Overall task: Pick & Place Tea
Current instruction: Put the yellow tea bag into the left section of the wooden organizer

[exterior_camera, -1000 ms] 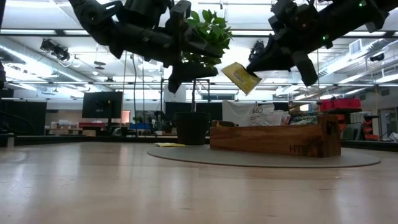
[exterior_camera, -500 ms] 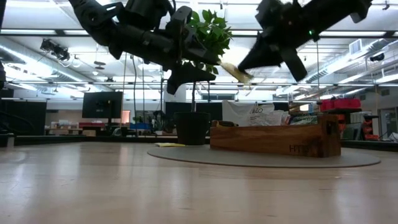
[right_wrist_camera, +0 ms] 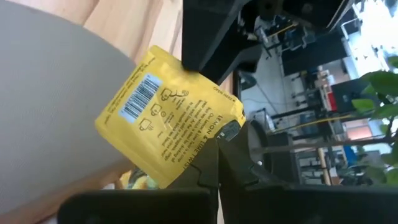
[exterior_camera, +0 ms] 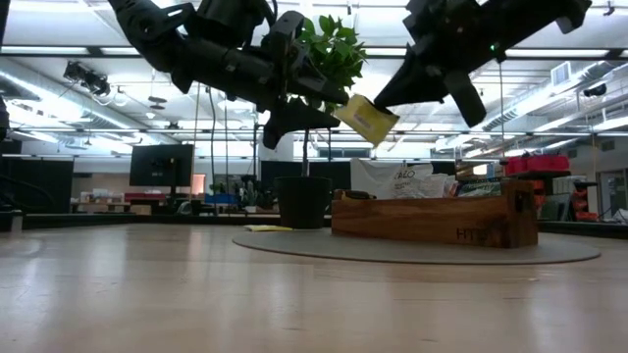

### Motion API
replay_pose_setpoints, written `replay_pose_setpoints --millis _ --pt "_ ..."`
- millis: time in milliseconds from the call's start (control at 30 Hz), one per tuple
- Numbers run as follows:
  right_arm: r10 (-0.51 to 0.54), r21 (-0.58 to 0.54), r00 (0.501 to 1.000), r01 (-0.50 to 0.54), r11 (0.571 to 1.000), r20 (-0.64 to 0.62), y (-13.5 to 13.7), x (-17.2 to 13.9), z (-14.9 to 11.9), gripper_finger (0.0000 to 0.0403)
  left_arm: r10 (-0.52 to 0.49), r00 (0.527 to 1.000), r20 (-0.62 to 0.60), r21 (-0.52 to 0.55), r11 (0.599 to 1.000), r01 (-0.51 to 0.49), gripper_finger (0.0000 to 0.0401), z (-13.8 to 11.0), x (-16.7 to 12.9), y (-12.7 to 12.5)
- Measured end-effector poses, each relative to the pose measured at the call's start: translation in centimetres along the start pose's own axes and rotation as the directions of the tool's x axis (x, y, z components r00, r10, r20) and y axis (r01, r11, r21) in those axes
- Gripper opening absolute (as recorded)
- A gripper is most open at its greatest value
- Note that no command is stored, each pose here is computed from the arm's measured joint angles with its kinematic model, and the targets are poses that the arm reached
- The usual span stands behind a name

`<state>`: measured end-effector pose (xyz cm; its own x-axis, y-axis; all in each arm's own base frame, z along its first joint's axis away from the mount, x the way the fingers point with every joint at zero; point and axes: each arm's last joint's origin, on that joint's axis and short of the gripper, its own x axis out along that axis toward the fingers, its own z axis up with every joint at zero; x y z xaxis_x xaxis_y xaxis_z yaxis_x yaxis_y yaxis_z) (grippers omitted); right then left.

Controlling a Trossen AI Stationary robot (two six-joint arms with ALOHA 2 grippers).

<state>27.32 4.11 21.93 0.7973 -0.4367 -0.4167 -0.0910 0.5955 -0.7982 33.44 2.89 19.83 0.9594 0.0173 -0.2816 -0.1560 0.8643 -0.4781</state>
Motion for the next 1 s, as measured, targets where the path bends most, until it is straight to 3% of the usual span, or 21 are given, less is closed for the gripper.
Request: replay_pose_setpoints --millis 200,300,400,500,567,767,933,1000 --pt "0.018 -0.001 0.998 -0.018 1.000 0.058 -0.4 0.2 0.1 0.0000 -0.001 1.000 -0.001 0.016 1.000 0.001 0.0189 0.0 0.0 0.0" --pt "0.026 0.011 0.998 -0.027 1.000 0.065 -0.4 0.2 0.2 0.0000 -0.007 1.000 -0.004 0.039 0.999 0.007 0.0169 -0.1 0.0 -0.3" --pt "0.028 0.014 0.997 -0.029 0.999 0.069 -0.3 0.2 0.2 0.0000 -0.017 1.000 -0.010 0.088 0.996 0.018 0.0116 -0.3 0.0 -0.6" --pt "0.054 0.021 0.994 -0.057 0.998 0.096 -0.3 0.2 0.3 0.0000 -0.023 1.000 -0.014 0.108 0.994 0.024 0.0038 -0.4 0.0 -0.7" --pt "0.069 0.040 0.991 -0.074 0.996 0.114 -0.3 0.2 0.4 0.0000 -0.021 1.000 -0.014 0.103 0.994 0.022 0.0013 -0.4 0.0 -0.7" --pt "0.052 0.154 0.992 -0.069 0.986 0.113 -0.5 0.0 0.4 0.0014 -0.013 1.000 -0.023 0.175 0.984 0.017 0.0004 -0.5 0.0 -0.6" --pt "0.019 0.269 0.990 -0.057 0.961 0.141 -1.6 -1.1 0.5 0.0054 0.000 1.000 -0.030 0.214 0.977 0.007 0.0003 -0.6 0.0 -0.5" --pt "0.012 0.352 0.985 -0.073 0.933 0.170 -2.2 -1.8 0.5 0.0074 0.015 1.000 -0.025 0.258 0.966 -0.008 0.0002 -0.6 0.0 -0.5"
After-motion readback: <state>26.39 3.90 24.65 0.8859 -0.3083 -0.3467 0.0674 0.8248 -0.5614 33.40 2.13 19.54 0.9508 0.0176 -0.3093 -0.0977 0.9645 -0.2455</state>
